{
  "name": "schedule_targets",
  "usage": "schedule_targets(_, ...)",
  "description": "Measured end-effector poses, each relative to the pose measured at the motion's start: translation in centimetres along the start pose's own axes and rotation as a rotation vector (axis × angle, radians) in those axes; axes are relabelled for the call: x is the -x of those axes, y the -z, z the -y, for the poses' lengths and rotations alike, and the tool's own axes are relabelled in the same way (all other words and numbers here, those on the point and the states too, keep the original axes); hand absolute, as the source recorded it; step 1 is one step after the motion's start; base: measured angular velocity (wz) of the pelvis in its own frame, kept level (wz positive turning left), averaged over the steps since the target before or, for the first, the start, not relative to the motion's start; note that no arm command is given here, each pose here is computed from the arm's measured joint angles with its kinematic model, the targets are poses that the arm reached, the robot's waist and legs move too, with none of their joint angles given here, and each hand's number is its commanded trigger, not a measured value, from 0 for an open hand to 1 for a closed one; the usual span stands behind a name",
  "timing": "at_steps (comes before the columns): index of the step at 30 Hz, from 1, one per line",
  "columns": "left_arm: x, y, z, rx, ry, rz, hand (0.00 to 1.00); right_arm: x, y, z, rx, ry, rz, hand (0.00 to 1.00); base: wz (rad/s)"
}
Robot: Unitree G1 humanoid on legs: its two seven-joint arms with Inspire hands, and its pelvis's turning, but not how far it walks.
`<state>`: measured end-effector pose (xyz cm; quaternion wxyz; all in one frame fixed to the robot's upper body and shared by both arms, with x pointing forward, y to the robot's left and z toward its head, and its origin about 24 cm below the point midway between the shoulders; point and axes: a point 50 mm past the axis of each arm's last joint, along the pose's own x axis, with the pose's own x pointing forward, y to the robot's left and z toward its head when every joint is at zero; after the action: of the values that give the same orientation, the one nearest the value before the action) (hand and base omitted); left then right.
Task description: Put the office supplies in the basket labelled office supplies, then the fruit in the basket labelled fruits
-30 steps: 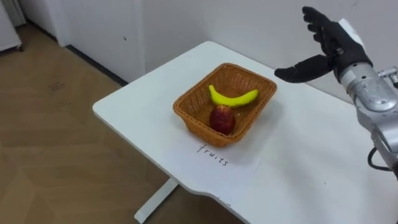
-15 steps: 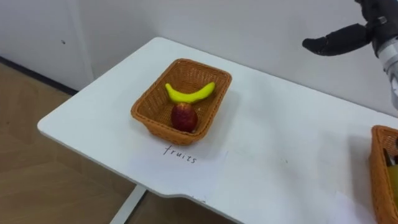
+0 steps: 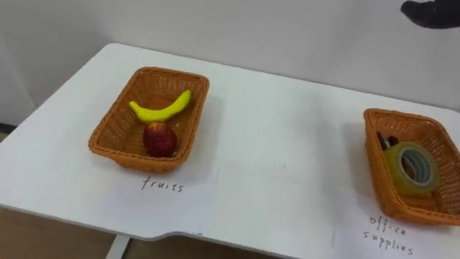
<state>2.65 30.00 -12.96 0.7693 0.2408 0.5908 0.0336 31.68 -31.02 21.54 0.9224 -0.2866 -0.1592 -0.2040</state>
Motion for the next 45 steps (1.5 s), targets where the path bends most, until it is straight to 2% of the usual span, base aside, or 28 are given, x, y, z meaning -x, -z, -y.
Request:
schedule_targets(7, 0.2, 0.4, -0.1, 0.001, -0.038, 0.006, 0.0, 1.0, 1.9, 4.1, -0.186, 0.178, -0.082, 0.0, -0.13)
schedule_targets(12, 0.3, 1.0, -0.1, 0.001, -0.071, -0.008, 0.0, 1.5, 2.0, 7.4, -0.175, 0.328, -0.085, 0.0, -0.23)
schedule_targets(24, 0.3, 0.7, -0.4, 0.02, -0.139, 0.01, 0.0, 5.6, 5.4, 12.4, -0.3, 0.675, -0.2, 0.0, -0.14)
schedule_targets(32, 0.3, 1.3, -0.3, 0.032, -0.193, -0.016, 0.0, 12.0, 11.3, 13.3, -0.268, 0.817, -0.457, 0.0, -0.07)
schedule_targets(34, 0.3, 1.2, -0.1, 0.043, -0.198, -0.014, 0.0, 15.1, 13.9, 13.3, -0.279, 0.897, -0.581, 0.0, -0.07)
schedule_targets(35, 0.3, 1.2, -0.1, 0.044, -0.198, -0.012, 0.0, 15.9, 14.5, 13.3, -0.294, 0.919, -0.614, 0.0, -0.03)
schedule_targets(38, 0.4, 1.3, 0.2, 0.048, -0.215, -0.016, 0.0, 20.2, 16.9, 13.2, -0.387, 1.06, -0.772, 0.0, -0.13)
schedule_targets(42, 0.5, 1.8, 0.3, 0.06, -0.236, -0.032, 0.0, 25.0, 19.0, 12.2, -0.376, 1.171, -0.944, 0.0, -0.11)
schedule_targets(44, 0.6, 1.9, 0.5, 0.064, -0.232, -0.035, 0.0, 28.1, 20.2, 11.4, -0.428, 1.262, -1.052, 0.0, -0.05)
schedule_targets(45, 0.6, 1.9, 0.6, 0.065, -0.231, -0.036, 0.0, 28.8, 20.5, 11.3, -0.442, 1.288, -1.077, 0.0, -0.12)
